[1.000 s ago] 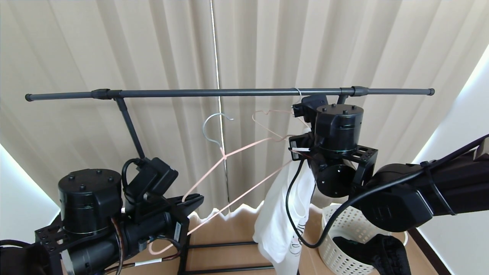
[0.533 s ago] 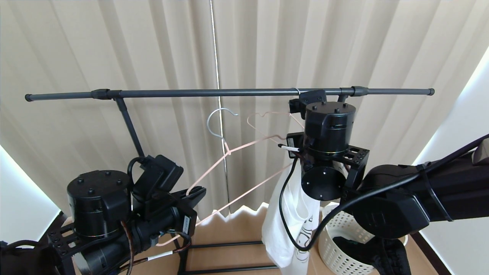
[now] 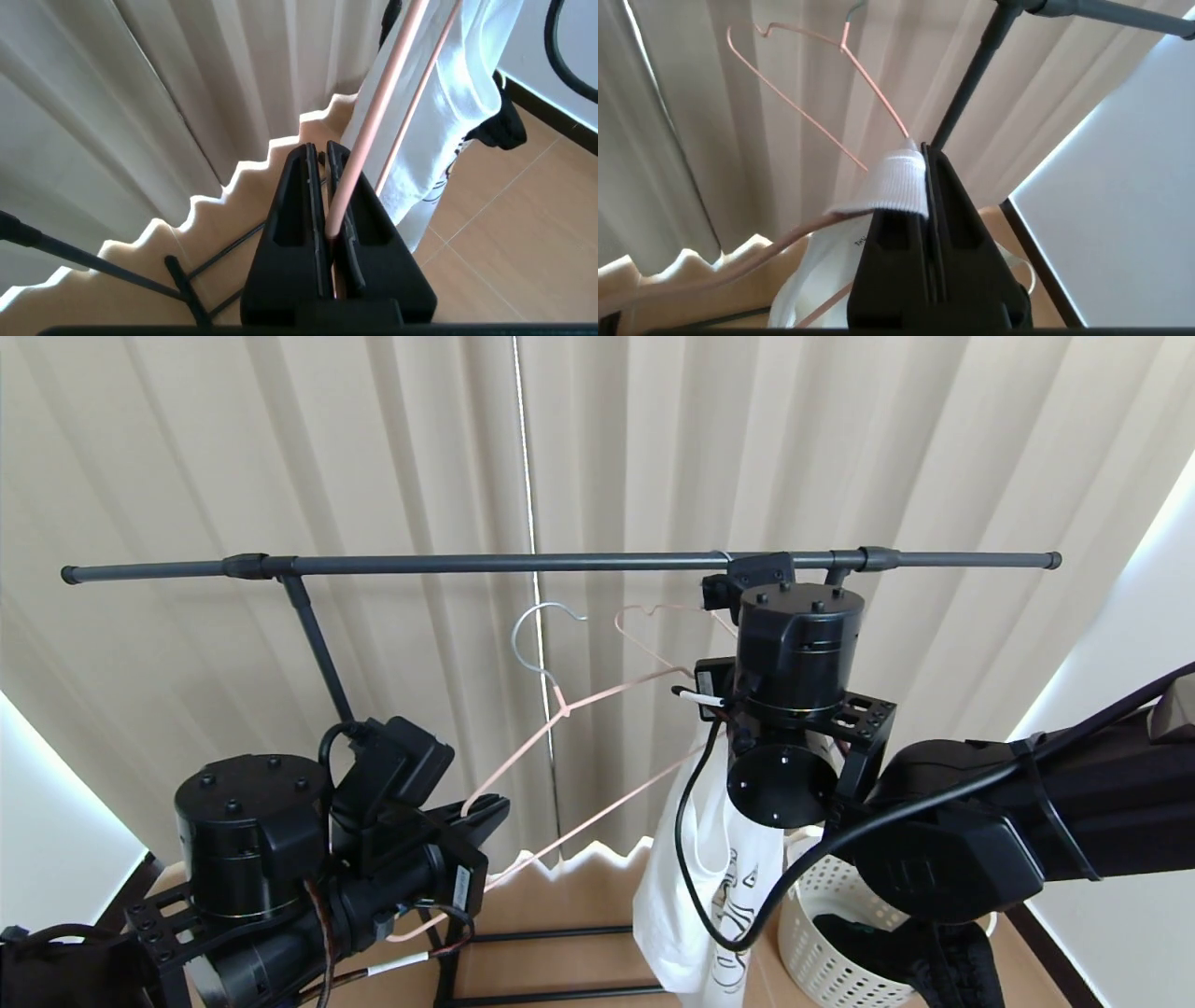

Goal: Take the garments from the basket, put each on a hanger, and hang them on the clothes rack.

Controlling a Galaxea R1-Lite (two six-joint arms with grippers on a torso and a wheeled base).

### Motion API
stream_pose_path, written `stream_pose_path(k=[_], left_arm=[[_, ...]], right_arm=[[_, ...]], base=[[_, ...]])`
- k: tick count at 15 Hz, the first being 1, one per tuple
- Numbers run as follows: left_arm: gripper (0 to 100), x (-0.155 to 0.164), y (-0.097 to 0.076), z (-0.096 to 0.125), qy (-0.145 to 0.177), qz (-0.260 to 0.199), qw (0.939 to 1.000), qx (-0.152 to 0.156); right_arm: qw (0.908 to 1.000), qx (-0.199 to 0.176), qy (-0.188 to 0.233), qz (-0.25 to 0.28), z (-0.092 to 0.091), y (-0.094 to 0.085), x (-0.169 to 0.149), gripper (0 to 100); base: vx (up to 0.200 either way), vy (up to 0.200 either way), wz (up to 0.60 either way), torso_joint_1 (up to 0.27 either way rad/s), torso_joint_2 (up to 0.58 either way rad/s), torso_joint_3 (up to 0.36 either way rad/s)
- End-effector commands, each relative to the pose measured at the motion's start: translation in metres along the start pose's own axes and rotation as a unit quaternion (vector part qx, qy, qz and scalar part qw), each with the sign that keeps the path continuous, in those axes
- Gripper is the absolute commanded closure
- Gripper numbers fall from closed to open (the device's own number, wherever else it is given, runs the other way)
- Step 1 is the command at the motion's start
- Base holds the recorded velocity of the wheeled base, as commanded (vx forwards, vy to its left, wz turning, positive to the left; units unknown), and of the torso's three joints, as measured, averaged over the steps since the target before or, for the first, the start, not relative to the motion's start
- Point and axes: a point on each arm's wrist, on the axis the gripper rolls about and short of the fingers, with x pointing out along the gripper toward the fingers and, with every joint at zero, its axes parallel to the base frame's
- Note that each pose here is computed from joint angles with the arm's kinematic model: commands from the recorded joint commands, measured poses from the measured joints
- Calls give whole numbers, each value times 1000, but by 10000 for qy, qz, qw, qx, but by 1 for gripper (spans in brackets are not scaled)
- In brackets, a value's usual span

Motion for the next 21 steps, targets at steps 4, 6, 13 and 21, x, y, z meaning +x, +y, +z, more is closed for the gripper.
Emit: stream_pose_path(k=[4, 6, 13, 21], left_arm=[[100, -1, 0, -1, 12, -3, 10000, 1], [100, -1, 0, -1, 19, -12, 10000, 1], [100, -1, -2, -2, 23, -42, 10000, 10], [100, -1, -2, -1, 22, -49, 10000, 12]], right_arm=[[9995, 82, -60, 294, 2, 9, -20, 100], [9990, 157, -88, 407, 3, 13, -28, 100], [9936, 645, -371, 851, 14, 26, -60, 100], [9790, 1261, -553, 1503, 24, 42, -107, 100]], base=[[0, 0, 0, 0, 0, 0], [0, 0, 0, 0, 0, 0], [0, 0, 0, 0, 0, 0], [0, 0, 0, 0, 0, 0]])
